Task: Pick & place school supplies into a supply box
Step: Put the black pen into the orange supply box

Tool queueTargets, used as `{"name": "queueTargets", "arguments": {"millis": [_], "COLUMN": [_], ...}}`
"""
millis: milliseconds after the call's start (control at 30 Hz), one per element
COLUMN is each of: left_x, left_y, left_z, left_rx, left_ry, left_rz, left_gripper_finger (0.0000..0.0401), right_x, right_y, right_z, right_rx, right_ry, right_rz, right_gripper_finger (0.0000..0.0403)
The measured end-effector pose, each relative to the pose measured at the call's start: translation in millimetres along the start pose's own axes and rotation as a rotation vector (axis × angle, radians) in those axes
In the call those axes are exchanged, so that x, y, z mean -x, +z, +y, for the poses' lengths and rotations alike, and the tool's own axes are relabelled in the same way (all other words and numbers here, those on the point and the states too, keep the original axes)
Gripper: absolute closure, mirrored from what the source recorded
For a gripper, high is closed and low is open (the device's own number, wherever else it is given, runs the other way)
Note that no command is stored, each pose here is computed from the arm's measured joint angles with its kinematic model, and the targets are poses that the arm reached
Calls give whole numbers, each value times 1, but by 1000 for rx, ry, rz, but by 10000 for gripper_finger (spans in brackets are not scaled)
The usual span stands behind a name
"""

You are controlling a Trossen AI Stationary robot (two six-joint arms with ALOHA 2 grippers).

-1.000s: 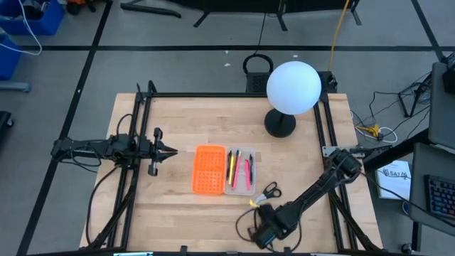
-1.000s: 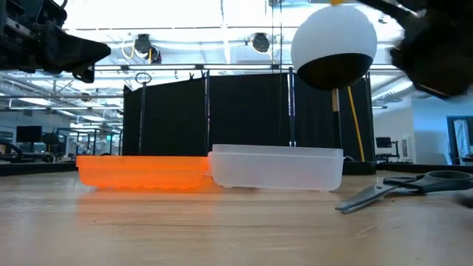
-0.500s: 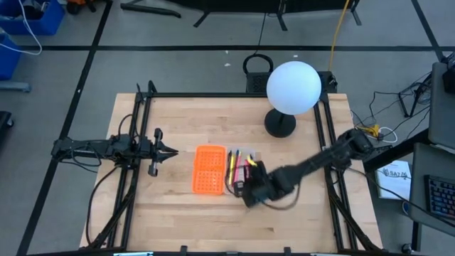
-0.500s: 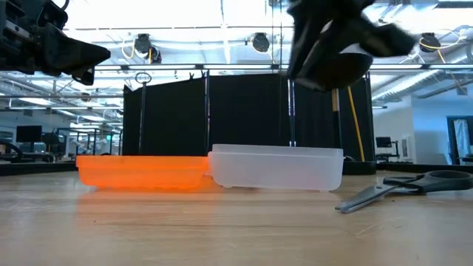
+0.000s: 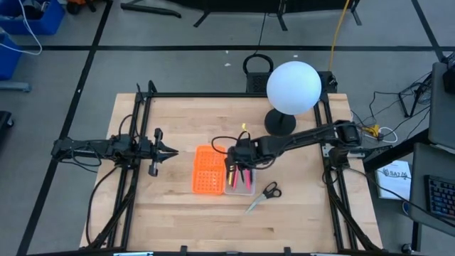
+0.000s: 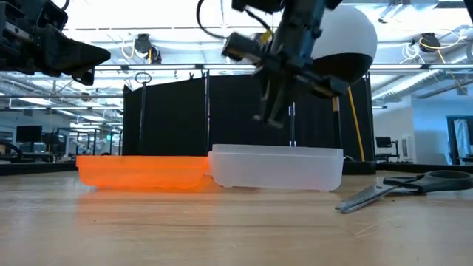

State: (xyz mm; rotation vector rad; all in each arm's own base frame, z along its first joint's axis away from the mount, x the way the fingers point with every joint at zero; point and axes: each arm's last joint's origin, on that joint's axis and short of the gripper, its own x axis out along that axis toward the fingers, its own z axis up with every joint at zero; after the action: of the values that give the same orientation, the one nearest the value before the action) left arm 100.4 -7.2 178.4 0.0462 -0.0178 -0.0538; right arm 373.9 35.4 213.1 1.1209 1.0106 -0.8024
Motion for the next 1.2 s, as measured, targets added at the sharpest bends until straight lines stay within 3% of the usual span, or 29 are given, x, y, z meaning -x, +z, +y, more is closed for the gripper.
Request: {"name": "queueTargets", "arguments": {"millis": [300,700,1200], "left_x": [0,0,0], "left_y": [0,0,0], "left_z": [0,0,0], "left_rx": [1,0,0], "left_ry": [0,0,0], "left_rz": [1,0,1], "left_gripper_finger": [359,359,359], "right_x": [-40,-59,-60], "right_y": [14,13,14], "right_z": [-10,-31,-29], "right_rx": [-32,-79,-36], "right_ry": [-22,-48,-8], "right_rz": [75,104,106], "right_gripper_finger": [384,383,288]}}
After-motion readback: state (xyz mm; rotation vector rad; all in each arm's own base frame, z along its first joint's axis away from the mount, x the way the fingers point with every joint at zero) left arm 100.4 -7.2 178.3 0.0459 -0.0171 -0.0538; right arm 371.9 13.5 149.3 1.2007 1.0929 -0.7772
